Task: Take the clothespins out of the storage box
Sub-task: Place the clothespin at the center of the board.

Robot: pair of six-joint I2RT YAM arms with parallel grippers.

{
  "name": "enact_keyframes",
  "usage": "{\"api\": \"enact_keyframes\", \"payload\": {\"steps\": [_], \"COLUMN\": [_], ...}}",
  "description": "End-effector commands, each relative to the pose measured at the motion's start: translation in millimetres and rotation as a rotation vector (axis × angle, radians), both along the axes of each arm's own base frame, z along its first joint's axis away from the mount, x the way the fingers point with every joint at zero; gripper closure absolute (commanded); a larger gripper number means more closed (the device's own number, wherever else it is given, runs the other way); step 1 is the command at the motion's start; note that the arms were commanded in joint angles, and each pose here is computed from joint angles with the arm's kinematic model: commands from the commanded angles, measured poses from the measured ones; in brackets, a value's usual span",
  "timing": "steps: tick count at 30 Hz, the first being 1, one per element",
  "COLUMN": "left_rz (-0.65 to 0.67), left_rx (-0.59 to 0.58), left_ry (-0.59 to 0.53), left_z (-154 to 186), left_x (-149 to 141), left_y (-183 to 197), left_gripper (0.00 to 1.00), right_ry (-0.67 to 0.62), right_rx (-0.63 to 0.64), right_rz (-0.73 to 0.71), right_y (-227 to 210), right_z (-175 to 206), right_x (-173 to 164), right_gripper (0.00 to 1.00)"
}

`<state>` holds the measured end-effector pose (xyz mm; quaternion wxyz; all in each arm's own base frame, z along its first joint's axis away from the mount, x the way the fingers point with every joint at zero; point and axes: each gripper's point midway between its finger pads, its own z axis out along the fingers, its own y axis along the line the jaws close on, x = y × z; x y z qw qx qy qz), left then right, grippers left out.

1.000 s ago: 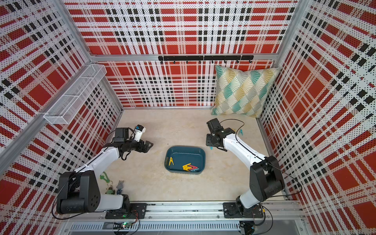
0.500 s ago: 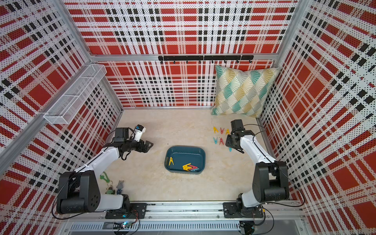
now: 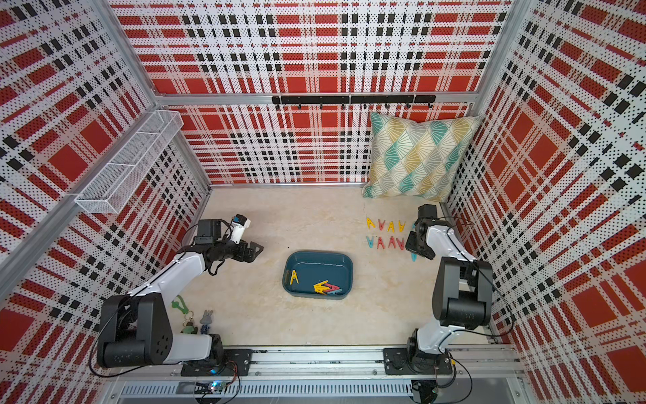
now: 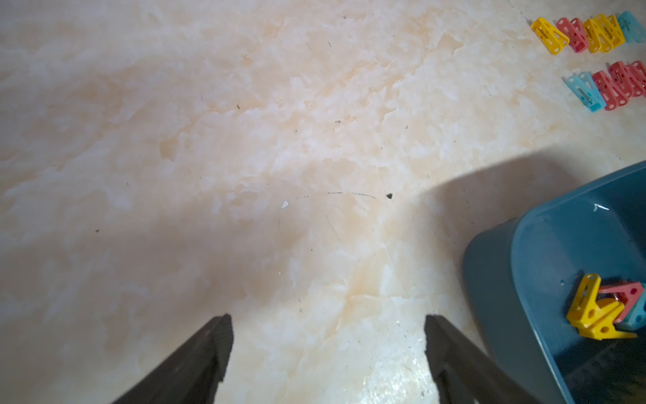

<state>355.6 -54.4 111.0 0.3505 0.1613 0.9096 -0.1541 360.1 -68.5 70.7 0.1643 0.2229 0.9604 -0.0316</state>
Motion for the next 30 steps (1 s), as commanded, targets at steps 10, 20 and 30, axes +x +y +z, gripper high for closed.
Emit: {"api": "enact_keyframes", "payload": {"steps": [10,20,30], "left_rz": [0.003,0.001,0.001], "left_rx": [-0.003,-0.005,-0.006], "left_ry": [-0.022,-0.017,-0.019], "left_z": [6,4,5], "left_x": [0,-1,-1], "left_y": [2,2,2], "left_gripper": [0.09,0.09,0.09], "right_ry": [0.056,0.071,0.084], "right_rx": [-0.024,-0.006,-0.023], "right_rz": [0.02,0.032,0.035], "right_y": [-19,-19,-22], "right_z": [-28,-41,-43], "right_x": [51,68,72], "right_gripper": [0.99,0.96,0.89]}}
